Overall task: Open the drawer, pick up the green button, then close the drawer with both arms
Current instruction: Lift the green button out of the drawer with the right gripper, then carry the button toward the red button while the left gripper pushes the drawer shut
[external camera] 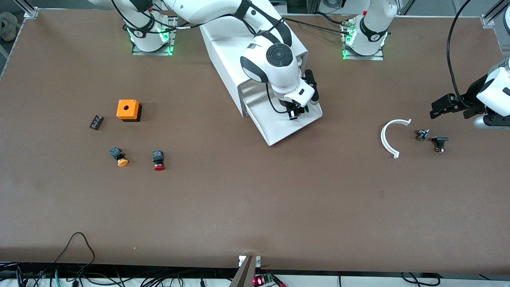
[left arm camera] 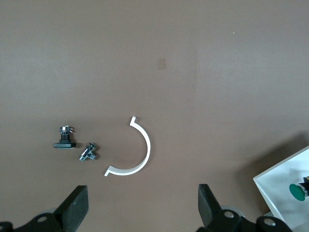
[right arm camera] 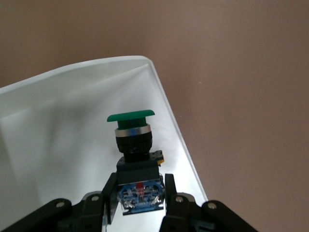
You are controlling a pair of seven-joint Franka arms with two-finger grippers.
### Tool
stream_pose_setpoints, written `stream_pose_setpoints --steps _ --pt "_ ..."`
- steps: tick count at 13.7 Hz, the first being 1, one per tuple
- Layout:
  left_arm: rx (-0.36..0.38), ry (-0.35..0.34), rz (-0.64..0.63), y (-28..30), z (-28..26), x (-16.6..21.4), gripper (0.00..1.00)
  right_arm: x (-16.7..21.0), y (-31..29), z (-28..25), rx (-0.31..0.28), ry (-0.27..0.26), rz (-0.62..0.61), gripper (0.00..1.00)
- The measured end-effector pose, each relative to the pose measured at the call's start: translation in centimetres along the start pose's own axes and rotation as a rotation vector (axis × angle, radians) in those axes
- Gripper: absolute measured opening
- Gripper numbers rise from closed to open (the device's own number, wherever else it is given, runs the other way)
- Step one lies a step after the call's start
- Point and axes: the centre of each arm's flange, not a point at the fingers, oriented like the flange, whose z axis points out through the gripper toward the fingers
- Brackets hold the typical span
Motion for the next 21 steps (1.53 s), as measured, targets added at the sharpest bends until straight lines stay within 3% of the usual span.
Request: stream_pose_setpoints --steps 5,9,12,14,18,21 --pt "0.0 0.0 0.0 0.0 0.0 0.0 1.0 -1.9 3.6 -4.8 -0.071 0.048 0.161 0.41" --pt "0.0 0.0 0.0 0.0 0.0 0.1 1.0 -4.1 6.9 -9.8 -0.166 0.09 0.362 0.41" --pt "0.0 -0.006 0.001 0.1 0.3 0.2 1.0 -9.3 11.3 -15.1 -0.279 0.091 0.554 0.41" --pt "0.0 -0.02 0.015 0.9 1.2 0.6 1.0 -14.3 14.3 -18.1 -0.322 0.094 0.69 0.41" --pt "-0.037 -0.063 -0.003 7.2 5.7 2.4 1.0 -21.8 15.5 -19.7 -0.327 0.052 0.969 0.41" --pt "-0.069 -0.073 -0.094 14.2 11.0 3.6 1.0 -26.7 15.0 -19.3 -0.27 -0.046 1.205 0.41"
